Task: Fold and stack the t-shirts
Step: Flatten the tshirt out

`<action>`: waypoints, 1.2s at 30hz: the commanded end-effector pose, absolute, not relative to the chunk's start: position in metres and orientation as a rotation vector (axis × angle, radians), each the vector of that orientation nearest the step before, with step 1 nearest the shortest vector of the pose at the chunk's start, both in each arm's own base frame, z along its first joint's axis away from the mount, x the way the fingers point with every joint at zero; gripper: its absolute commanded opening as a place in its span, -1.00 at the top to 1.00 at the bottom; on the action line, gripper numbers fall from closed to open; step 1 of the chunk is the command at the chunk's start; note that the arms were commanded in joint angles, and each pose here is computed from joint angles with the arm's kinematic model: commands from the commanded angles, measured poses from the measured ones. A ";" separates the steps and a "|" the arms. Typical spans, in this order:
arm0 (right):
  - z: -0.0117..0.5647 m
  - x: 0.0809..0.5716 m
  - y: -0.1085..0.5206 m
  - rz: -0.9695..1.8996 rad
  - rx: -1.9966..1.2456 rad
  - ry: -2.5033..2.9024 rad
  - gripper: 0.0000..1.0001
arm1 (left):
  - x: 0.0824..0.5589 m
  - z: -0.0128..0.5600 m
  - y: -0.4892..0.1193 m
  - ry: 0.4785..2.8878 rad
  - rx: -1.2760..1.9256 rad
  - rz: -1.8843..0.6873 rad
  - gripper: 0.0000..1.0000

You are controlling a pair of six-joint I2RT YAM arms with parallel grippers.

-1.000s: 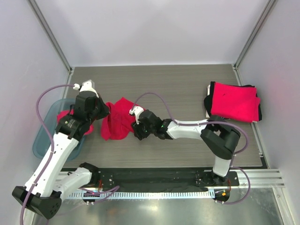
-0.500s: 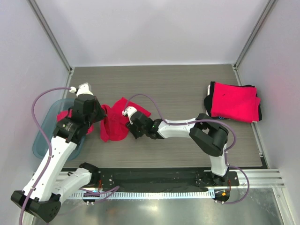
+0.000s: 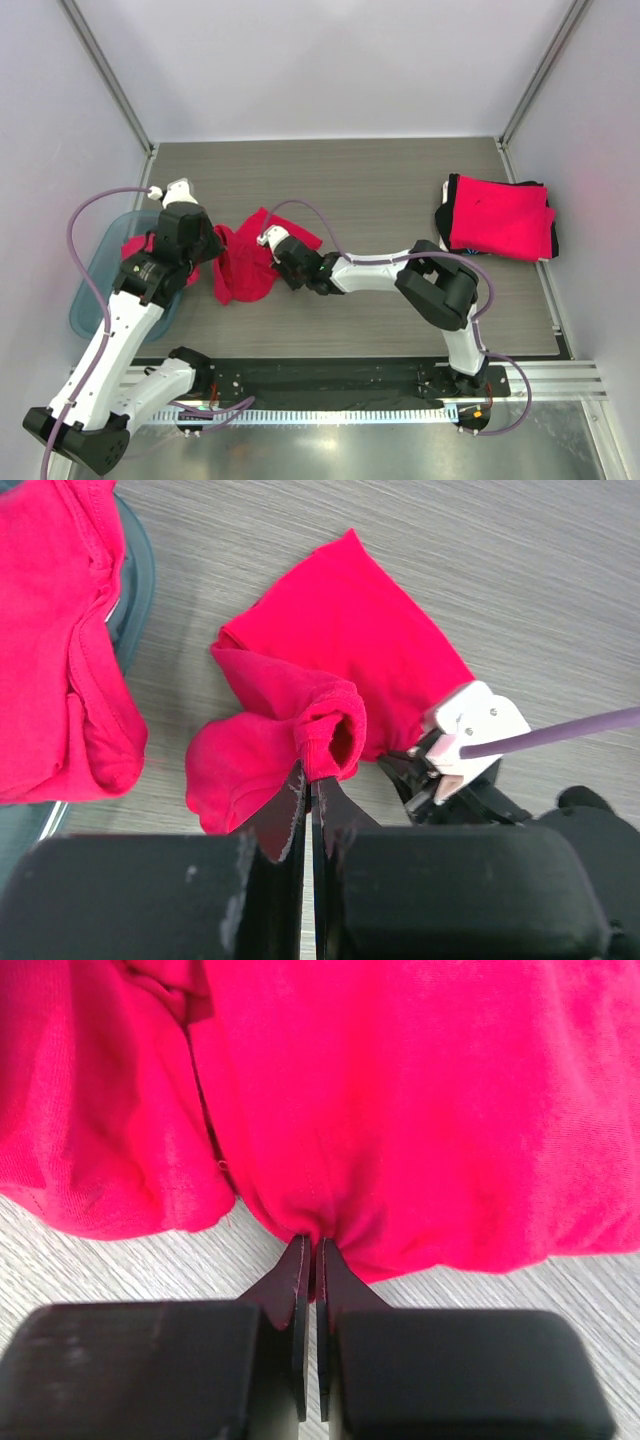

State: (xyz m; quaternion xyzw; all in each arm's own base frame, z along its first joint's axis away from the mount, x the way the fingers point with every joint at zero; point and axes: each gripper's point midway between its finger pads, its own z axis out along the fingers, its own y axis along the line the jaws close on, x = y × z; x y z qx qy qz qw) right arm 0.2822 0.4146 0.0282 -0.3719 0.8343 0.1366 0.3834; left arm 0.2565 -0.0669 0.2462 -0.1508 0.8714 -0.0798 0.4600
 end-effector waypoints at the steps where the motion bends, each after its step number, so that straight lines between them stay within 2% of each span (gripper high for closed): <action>1: 0.094 0.299 0.410 0.369 -0.853 2.024 0.95 | 0.260 0.245 -0.062 2.138 -0.366 -0.158 1.00; 6: 0.159 0.331 0.356 0.396 -0.622 2.043 0.98 | 0.271 0.240 -0.070 2.179 -0.340 -0.157 1.00; 7: 0.172 0.351 0.330 0.390 -0.523 2.047 0.98 | 0.272 0.241 -0.070 2.187 -0.339 -0.153 1.00; 8: 0.203 0.354 0.314 0.434 -0.423 2.011 0.97 | 0.275 0.242 -0.071 2.195 -0.329 -0.144 1.00; 10: 0.224 0.371 0.272 0.386 -0.286 1.993 0.98 | 0.277 0.246 -0.068 2.187 -0.329 -0.124 1.00; 14: 0.288 0.381 0.209 0.285 -0.096 1.906 0.98 | 0.280 0.272 -0.048 2.125 -0.350 -0.008 1.00; 20: 0.355 0.385 0.138 0.228 0.168 1.813 0.98 | 0.281 0.365 -0.012 1.921 -0.453 0.120 1.00; 21: 0.355 0.383 0.128 0.203 0.195 1.823 0.98 | 0.278 0.391 -0.009 1.863 -0.472 0.098 1.00; 25: 0.351 0.373 0.065 0.196 0.468 1.793 0.98 | 0.256 0.440 0.005 1.732 -0.527 0.054 1.00; 27: 0.318 0.368 0.028 0.171 0.582 1.829 0.98 | 0.248 0.448 0.011 1.692 -0.542 0.050 1.00; 32: 0.258 0.347 -0.022 0.167 0.777 1.886 0.98 | 0.239 0.425 0.027 1.705 -0.570 0.165 1.00; 36: 0.223 0.351 -0.025 0.277 0.817 1.939 0.98 | 0.254 0.391 0.012 1.815 -0.529 0.156 1.00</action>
